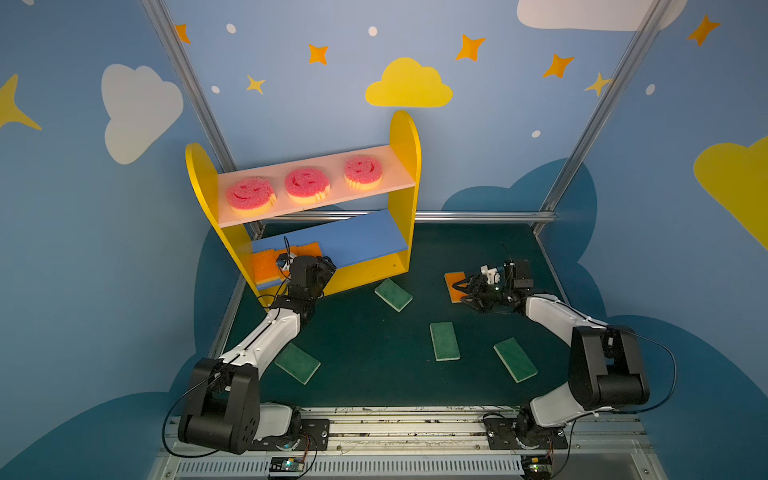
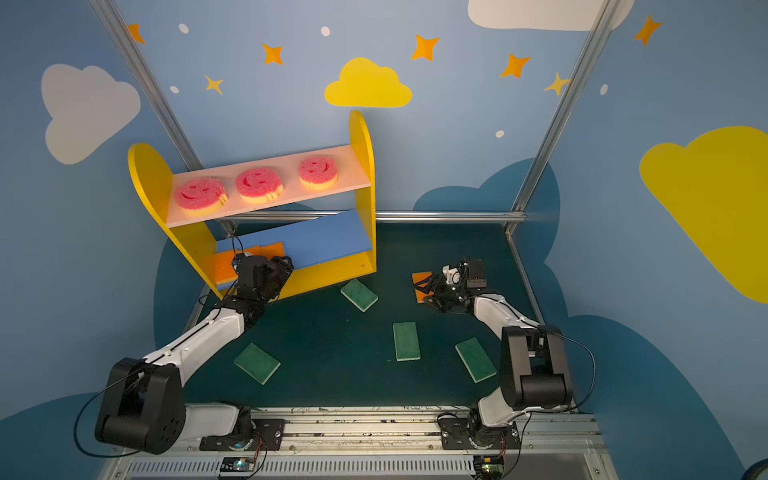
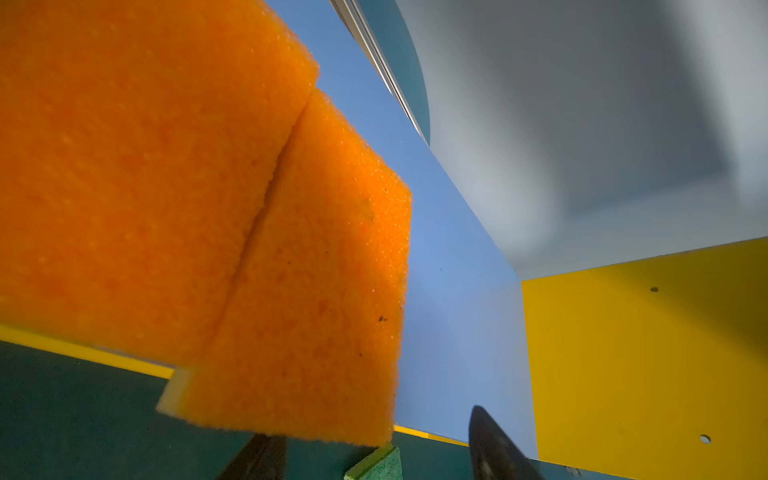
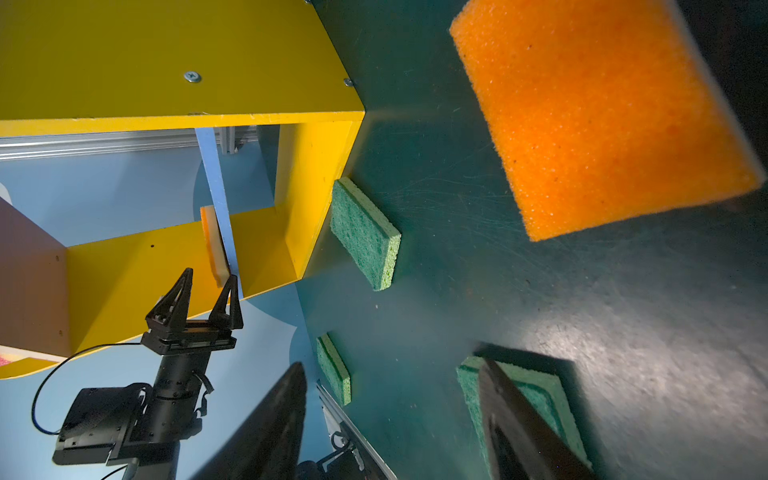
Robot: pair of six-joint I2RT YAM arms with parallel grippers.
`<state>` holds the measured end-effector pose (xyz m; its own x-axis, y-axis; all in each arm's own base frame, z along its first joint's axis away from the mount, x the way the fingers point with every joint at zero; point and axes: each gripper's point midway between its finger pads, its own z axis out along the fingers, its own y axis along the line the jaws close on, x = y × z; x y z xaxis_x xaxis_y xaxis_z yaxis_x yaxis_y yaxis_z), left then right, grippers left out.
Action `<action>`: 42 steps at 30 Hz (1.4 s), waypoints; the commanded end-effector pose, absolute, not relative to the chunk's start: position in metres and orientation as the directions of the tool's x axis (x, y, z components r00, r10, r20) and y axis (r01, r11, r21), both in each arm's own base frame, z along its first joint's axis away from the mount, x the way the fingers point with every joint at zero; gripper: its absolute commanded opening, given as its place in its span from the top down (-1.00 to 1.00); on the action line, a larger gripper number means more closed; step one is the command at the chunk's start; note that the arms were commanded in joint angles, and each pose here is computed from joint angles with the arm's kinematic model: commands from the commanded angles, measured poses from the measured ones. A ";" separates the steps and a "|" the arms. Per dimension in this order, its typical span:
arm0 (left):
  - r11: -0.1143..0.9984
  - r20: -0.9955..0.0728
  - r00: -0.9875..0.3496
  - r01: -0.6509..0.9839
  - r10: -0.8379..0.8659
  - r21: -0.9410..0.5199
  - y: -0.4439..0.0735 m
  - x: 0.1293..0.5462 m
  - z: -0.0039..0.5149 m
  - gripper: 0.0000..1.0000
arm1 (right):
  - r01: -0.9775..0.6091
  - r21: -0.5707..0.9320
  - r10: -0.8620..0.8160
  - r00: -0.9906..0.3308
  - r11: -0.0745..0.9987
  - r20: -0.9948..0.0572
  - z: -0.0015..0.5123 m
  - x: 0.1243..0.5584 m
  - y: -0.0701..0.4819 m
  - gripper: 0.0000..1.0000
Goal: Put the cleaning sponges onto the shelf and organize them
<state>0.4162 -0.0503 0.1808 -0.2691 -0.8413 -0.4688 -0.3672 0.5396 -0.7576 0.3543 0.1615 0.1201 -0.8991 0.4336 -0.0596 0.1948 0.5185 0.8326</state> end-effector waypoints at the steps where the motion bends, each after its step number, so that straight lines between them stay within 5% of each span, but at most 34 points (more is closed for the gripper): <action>1: 0.560 -0.489 -0.274 -0.353 -0.828 -0.750 -0.049 0.420 0.189 -0.36 | 0.199 0.831 0.420 -0.906 0.520 -0.046 0.117 0.351 0.164 -0.30; 10: 0.573 -0.492 -0.302 -0.329 -0.817 -0.750 -0.053 0.416 0.193 -0.38 | 0.194 0.828 0.417 -0.907 0.526 -0.053 0.118 0.353 0.163 -0.30; 25: 0.709 -0.580 -0.462 -0.170 -0.671 -0.684 -0.120 0.388 0.208 -0.74 | 0.210 0.816 0.461 -0.884 0.538 -0.077 0.122 0.358 0.138 -0.32; 42: 0.746 -0.534 -0.637 -0.100 -0.556 -0.658 -0.167 0.331 0.148 -0.88 | 0.335 0.743 0.534 -0.845 0.579 -0.035 0.073 0.379 0.092 -0.31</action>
<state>0.3386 -0.1611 0.1547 -0.6114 -0.5705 -0.5483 -0.1147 0.7495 -0.6520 0.3676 0.0979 0.0722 -0.8434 0.5373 -0.0021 0.3474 0.5483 0.7607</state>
